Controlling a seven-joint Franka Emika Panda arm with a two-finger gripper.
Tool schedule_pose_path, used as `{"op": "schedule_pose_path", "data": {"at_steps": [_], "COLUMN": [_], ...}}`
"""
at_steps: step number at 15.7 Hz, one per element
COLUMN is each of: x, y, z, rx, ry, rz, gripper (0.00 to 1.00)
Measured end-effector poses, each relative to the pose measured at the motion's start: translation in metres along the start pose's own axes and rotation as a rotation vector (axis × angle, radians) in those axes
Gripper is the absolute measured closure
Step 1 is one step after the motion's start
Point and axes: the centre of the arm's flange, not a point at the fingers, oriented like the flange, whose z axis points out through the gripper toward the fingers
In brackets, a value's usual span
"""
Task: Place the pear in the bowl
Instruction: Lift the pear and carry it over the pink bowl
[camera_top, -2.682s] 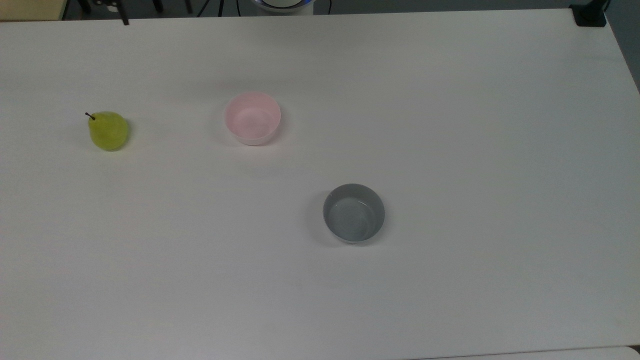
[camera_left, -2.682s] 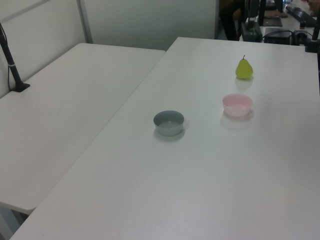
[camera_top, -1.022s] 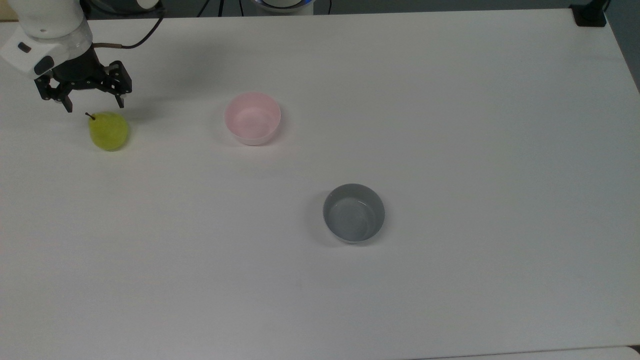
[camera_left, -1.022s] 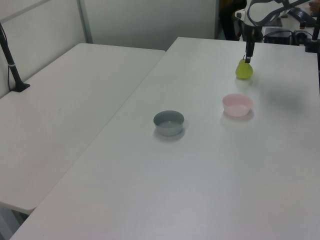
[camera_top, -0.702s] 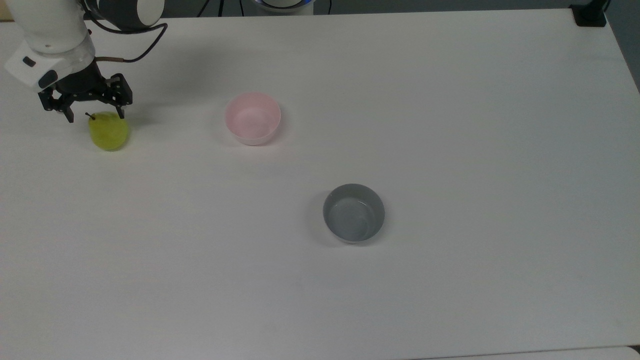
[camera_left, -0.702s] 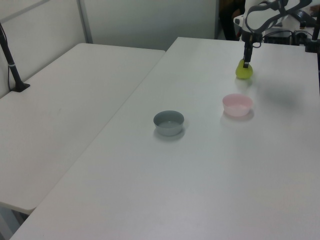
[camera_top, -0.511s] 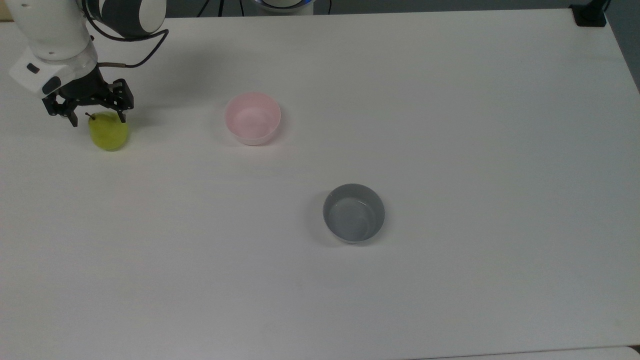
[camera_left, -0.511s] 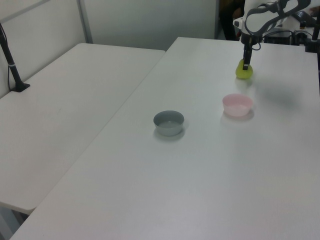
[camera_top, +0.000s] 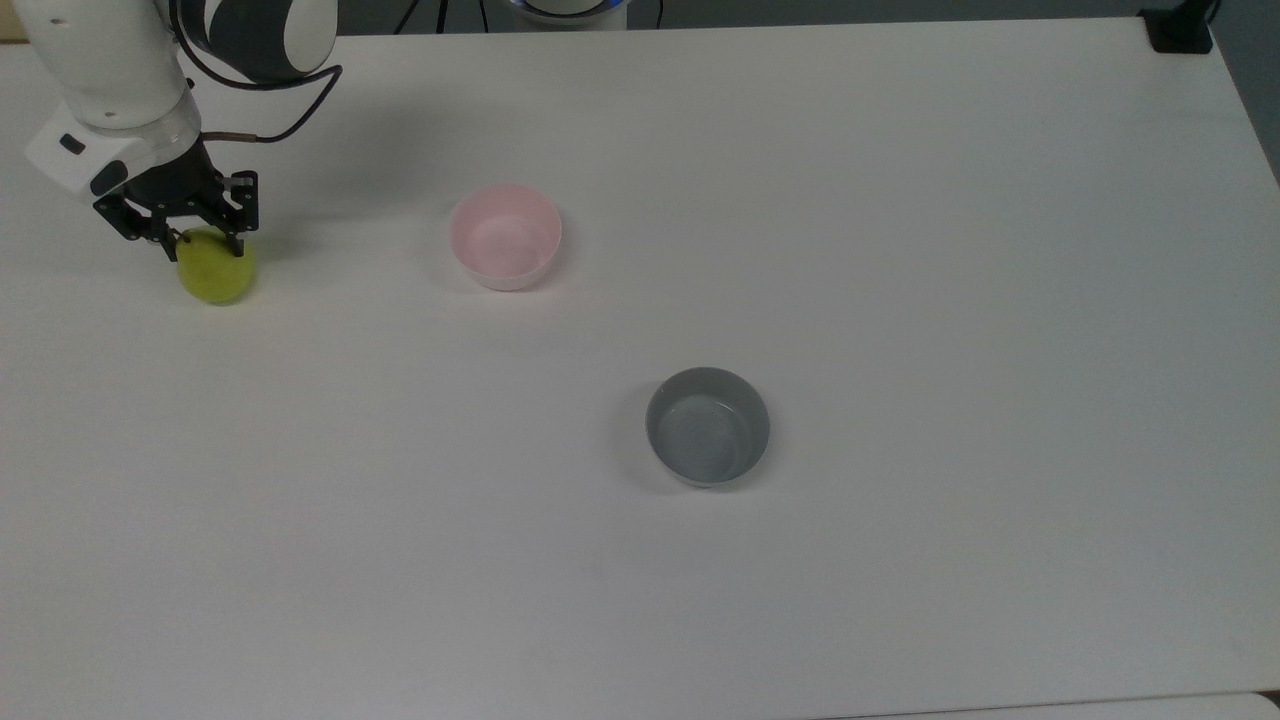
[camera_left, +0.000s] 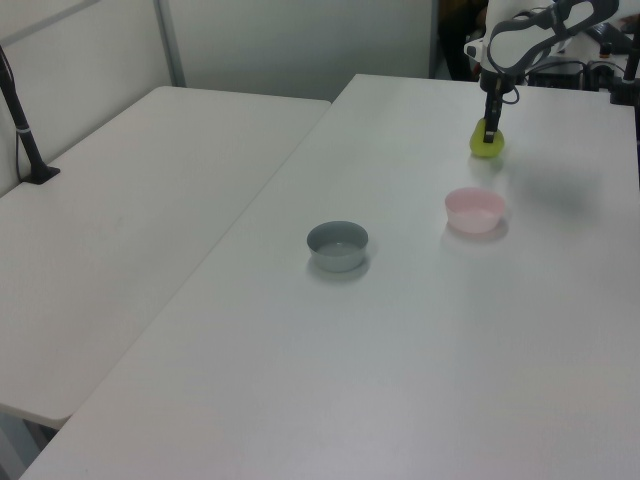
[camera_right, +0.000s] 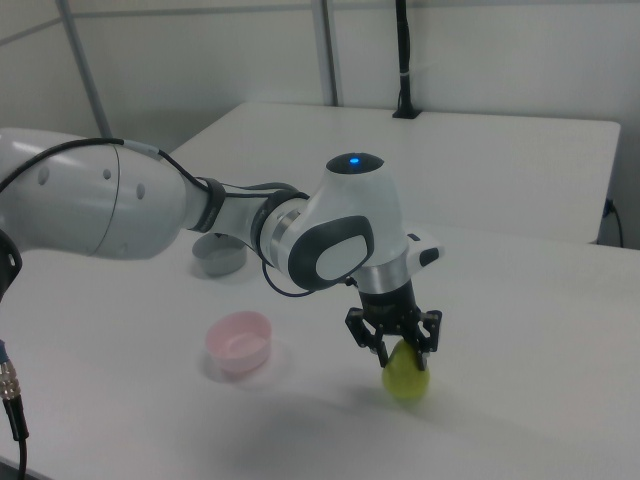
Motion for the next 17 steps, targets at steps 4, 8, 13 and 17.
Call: {"op": "schedule_pose_path", "data": {"at_steps": [4,8,13,17], "x": [0.001,0.006,0.021,0.027], "y": [-0.001,-0.014,-0.055,-0.105], "z": [-0.021,-0.072,-0.14,-0.198], "rx": [0.006,0.037,0.068,0.108], "ry": [0.0,-0.012,-0.009,-0.05], "rz": [-0.001,-0.003,-0.017,-0.028], "gripper": [0.41,0.41,0.41,0.41]}}
